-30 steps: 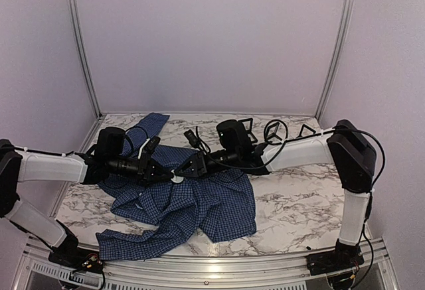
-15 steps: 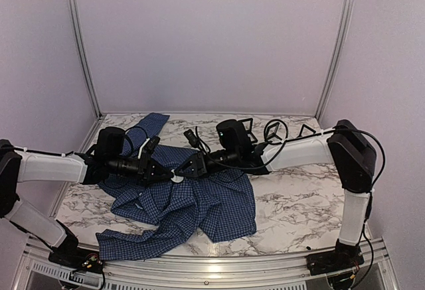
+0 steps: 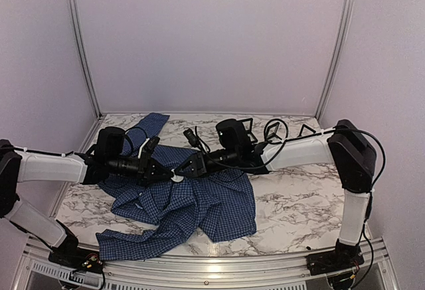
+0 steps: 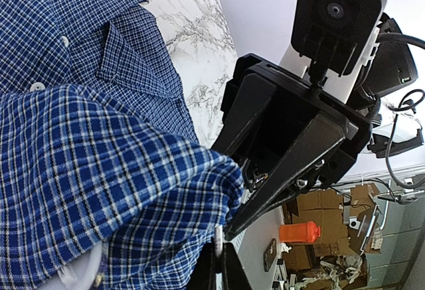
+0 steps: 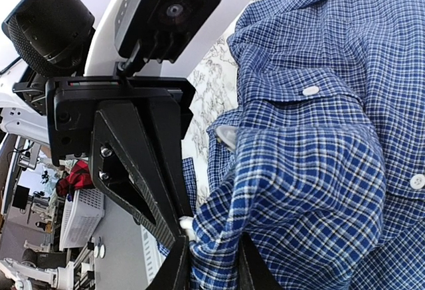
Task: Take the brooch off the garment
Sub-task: Open the brooch with the crumpled clothing.
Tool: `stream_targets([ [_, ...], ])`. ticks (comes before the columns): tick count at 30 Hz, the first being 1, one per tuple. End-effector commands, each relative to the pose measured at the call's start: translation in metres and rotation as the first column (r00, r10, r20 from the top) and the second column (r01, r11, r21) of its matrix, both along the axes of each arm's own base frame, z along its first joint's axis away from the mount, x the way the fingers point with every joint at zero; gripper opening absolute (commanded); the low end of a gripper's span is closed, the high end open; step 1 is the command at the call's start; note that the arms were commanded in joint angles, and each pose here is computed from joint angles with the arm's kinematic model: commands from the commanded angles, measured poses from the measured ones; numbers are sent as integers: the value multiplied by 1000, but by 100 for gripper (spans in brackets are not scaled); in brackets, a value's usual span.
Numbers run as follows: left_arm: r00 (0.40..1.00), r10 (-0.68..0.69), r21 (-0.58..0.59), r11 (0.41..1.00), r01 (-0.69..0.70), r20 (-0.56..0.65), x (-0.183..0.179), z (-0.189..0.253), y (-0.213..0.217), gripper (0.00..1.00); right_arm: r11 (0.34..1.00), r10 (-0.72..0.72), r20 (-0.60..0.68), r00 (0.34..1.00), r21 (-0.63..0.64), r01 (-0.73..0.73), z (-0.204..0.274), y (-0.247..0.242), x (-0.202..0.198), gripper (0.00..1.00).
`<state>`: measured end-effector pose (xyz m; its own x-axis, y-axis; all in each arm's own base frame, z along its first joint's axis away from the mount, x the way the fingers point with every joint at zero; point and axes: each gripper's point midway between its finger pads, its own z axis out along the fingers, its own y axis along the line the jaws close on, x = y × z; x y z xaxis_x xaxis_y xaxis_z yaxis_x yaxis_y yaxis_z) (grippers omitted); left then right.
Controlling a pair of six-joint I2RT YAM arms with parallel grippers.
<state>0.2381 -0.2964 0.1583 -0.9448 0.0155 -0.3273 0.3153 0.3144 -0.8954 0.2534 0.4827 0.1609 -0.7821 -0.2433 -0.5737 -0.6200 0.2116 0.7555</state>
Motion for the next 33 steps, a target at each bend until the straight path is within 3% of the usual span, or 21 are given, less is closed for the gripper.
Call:
stream_targets([
  [1,997,-13,-58,998,17,76,0,23,-4,0,999,-24,37,999,-26,25,3,5,8,22],
  [33,998,-1,-76,997,6,61,2,28,-6,0,996,-21,102,995,-87,30,-2,9,4,18],
])
